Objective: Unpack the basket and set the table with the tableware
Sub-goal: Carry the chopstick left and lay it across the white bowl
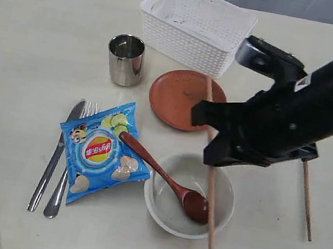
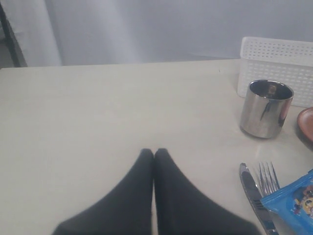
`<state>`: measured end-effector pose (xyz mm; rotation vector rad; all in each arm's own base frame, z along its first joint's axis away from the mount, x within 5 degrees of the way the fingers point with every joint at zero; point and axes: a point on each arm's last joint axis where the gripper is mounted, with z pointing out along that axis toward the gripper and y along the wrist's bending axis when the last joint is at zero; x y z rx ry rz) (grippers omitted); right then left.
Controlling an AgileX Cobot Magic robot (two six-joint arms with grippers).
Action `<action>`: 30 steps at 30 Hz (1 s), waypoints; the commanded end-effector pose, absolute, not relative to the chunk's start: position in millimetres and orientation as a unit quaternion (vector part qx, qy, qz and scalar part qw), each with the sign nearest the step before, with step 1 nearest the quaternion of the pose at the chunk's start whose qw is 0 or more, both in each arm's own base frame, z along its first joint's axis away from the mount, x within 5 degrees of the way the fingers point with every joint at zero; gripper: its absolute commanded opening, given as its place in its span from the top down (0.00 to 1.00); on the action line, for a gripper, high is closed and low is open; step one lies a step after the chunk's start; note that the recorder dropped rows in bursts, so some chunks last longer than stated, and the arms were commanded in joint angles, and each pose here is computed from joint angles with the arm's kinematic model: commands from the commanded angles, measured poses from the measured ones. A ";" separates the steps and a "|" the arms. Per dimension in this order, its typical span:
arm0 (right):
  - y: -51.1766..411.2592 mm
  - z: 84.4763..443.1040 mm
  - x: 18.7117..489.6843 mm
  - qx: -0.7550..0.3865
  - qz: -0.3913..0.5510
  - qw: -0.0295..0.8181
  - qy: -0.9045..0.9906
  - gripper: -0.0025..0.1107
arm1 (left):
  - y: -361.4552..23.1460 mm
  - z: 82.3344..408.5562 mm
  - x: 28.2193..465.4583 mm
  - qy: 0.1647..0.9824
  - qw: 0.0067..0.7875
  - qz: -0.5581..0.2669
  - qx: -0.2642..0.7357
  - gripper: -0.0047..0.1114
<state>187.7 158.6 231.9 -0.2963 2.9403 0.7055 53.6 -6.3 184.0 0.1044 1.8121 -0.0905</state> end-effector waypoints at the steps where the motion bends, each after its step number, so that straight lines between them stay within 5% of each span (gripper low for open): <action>1: 180.8 222.2 180.0 -0.076 0.233 0.049 0.968 0.98 | -6.6 184.0 53.5 0.784 0.618 -0.039 0.050 0.96; 30: 210.7 160.9 192.5 -0.049 0.203 0.008 0.978 0.98 | -6.8 184.0 53.5 0.784 0.617 -0.043 0.047 0.96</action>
